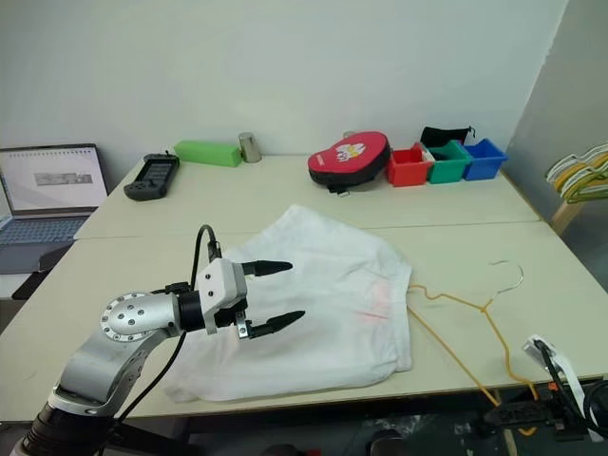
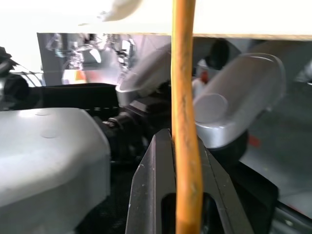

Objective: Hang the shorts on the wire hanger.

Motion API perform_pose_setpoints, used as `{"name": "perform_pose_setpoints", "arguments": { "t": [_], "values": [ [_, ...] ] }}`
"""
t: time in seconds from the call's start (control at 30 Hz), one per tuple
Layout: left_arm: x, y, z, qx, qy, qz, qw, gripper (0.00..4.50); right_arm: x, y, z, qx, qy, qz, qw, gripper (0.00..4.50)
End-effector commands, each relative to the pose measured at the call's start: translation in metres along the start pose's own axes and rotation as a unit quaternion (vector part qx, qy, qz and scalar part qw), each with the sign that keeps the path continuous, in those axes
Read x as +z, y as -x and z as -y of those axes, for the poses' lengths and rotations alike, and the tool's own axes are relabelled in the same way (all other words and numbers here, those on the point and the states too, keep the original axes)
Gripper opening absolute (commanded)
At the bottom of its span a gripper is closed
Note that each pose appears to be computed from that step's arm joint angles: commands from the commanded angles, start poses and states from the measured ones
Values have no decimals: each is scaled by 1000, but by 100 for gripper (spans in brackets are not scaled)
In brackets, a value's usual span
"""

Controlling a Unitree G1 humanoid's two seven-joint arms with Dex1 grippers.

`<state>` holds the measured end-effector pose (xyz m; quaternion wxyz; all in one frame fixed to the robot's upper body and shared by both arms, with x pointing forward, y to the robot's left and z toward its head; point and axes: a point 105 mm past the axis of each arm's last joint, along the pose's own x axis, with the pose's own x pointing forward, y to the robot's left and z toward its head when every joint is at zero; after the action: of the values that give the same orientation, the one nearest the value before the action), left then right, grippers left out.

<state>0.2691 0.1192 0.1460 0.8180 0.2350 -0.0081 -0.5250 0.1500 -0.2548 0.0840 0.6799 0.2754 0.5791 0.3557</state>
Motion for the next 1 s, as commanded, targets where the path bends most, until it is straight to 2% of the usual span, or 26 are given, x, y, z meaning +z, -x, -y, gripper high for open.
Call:
{"name": "perform_pose_setpoints", "arguments": {
  "t": [0.03,0.3,0.47,1.0],
  "values": [
    [9,3,-6,9,-24,9,1000,447,6,-5,-13,22,36,-6,999,0],
    [14,3,-8,13,-35,11,999,447,28,-39,-7,66,5,28,997,0],
    [13,5,-5,11,-39,7,999,447,27,-53,-2,74,-16,26,997,0],
    [16,4,-8,10,-46,9,999,447,74,-67,-11,140,-58,69,986,0]
  ]
}}
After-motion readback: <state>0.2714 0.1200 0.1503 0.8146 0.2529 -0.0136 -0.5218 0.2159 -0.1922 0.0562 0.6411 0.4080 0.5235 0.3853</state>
